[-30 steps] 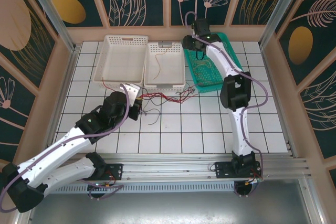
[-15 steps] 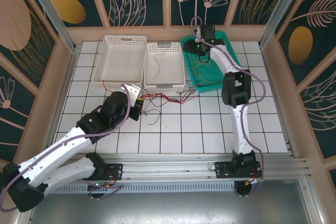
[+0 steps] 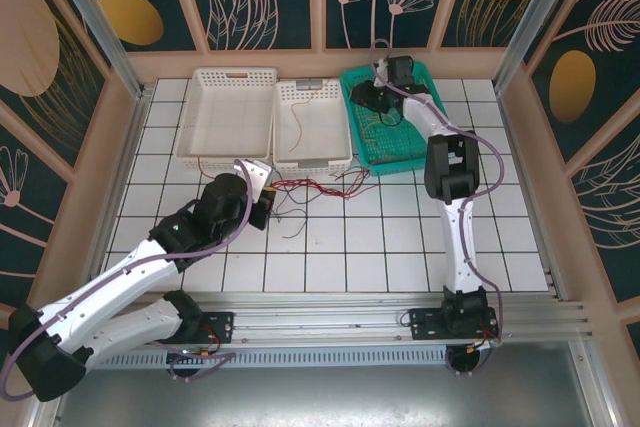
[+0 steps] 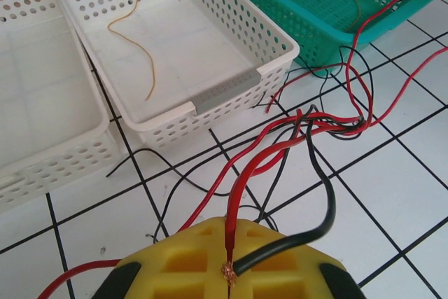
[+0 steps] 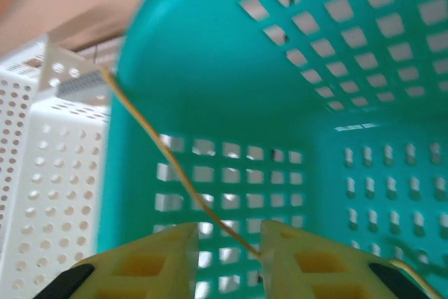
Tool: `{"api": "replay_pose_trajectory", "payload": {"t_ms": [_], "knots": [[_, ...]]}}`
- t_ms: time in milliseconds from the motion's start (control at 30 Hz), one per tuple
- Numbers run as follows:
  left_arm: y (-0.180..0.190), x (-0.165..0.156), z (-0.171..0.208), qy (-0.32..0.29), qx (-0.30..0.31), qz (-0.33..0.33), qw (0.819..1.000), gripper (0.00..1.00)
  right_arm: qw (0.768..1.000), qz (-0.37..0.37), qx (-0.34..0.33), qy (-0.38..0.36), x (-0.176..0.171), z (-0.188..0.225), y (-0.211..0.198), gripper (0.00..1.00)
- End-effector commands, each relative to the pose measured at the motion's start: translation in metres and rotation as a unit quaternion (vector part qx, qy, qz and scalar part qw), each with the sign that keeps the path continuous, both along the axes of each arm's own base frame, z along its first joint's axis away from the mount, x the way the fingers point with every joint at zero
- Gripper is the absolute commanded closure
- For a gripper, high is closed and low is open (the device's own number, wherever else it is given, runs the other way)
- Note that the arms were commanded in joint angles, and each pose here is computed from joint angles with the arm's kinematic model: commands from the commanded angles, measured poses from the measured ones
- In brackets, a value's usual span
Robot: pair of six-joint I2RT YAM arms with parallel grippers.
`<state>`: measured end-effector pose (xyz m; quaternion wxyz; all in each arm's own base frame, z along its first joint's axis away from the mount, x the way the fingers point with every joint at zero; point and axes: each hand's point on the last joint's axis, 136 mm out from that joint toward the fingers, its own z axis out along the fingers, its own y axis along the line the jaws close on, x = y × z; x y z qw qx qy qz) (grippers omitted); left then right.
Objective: Untangle the cables
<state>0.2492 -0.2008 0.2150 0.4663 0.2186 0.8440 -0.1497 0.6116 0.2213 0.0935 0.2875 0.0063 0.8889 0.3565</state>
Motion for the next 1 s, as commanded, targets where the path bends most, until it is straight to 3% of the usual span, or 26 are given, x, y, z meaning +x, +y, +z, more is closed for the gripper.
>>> {"api": "replay_pose_trajectory", "payload": {"t_ms": [0,200,467,667,967], "knots": [[-0.005,0.002,0.004,-0.010,-0.008,-0.010,1.000,1.00,1.000,0.011,0.013,0.019,-0.010,-0.018,0.003,0.72],[-0.005,0.002,0.004,-0.011,-0.008,-0.011,1.000,1.00,1.000,0.013,0.023,0.015,-0.015,-0.022,0.000,0.77],[-0.007,0.002,0.003,-0.009,-0.008,-0.014,1.000,1.00,0.998,0.027,0.047,-0.015,-0.017,-0.017,0.006,0.75],[-0.008,0.002,0.001,-0.006,-0.007,-0.017,1.000,1.00,0.998,-0.002,0.035,-0.054,-0.010,0.000,-0.004,1.00],[-0.008,0.001,0.002,-0.008,-0.009,-0.018,1.000,1.00,0.989,-0.086,0.004,-0.122,-0.013,0.048,-0.044,1.00]]}}
